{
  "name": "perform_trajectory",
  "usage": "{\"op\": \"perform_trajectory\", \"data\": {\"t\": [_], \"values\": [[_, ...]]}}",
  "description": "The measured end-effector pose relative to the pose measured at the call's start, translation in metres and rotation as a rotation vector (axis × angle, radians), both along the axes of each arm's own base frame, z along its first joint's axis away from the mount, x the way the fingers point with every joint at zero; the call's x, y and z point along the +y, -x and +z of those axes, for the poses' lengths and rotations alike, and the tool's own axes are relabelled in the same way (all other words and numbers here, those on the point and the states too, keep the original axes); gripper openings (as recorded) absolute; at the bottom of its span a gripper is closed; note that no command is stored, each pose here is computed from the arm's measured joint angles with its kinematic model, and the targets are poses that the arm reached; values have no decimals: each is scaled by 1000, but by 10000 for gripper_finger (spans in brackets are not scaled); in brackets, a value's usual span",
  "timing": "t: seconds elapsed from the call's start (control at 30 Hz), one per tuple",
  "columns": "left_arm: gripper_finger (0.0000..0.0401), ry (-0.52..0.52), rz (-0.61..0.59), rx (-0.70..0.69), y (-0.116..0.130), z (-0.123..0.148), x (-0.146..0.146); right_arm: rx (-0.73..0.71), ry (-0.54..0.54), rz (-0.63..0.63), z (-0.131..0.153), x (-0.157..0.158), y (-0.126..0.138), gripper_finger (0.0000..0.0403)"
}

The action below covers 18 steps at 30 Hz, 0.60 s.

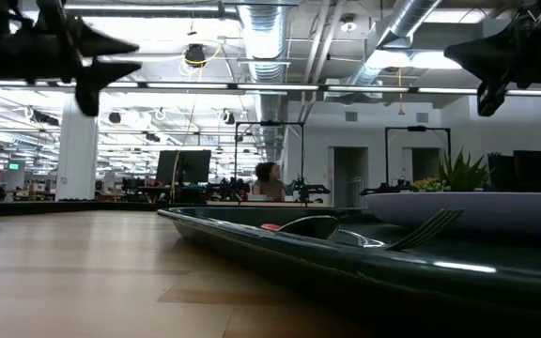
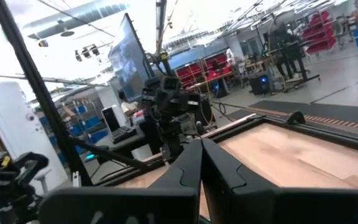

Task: Pick and place plate/cup/fork/spoon on tray
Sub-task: Return to Home Position

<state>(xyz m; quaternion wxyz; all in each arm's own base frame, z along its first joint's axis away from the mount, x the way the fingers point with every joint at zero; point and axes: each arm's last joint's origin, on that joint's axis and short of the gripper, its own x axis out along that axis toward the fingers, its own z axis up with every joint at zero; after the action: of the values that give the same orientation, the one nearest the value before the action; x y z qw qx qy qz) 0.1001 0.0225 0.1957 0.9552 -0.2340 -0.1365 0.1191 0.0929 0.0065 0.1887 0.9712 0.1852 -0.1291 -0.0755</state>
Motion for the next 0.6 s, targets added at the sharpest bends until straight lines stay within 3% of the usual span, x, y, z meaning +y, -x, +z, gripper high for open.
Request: {"op": "perform_trajectory", "data": {"t": [0.13, 0.3, 0.6], "values": [[121, 49, 127, 108, 9, -13, 2, 21, 15, 10, -2, -1, -1, 33], [121, 59, 147, 213, 7, -23, 2, 78, 24, -16, -7, -4, -2, 33], [121, 10, 138, 169, 5, -24, 1, 159, 52, -74, -15, -9, -3, 33]]}}
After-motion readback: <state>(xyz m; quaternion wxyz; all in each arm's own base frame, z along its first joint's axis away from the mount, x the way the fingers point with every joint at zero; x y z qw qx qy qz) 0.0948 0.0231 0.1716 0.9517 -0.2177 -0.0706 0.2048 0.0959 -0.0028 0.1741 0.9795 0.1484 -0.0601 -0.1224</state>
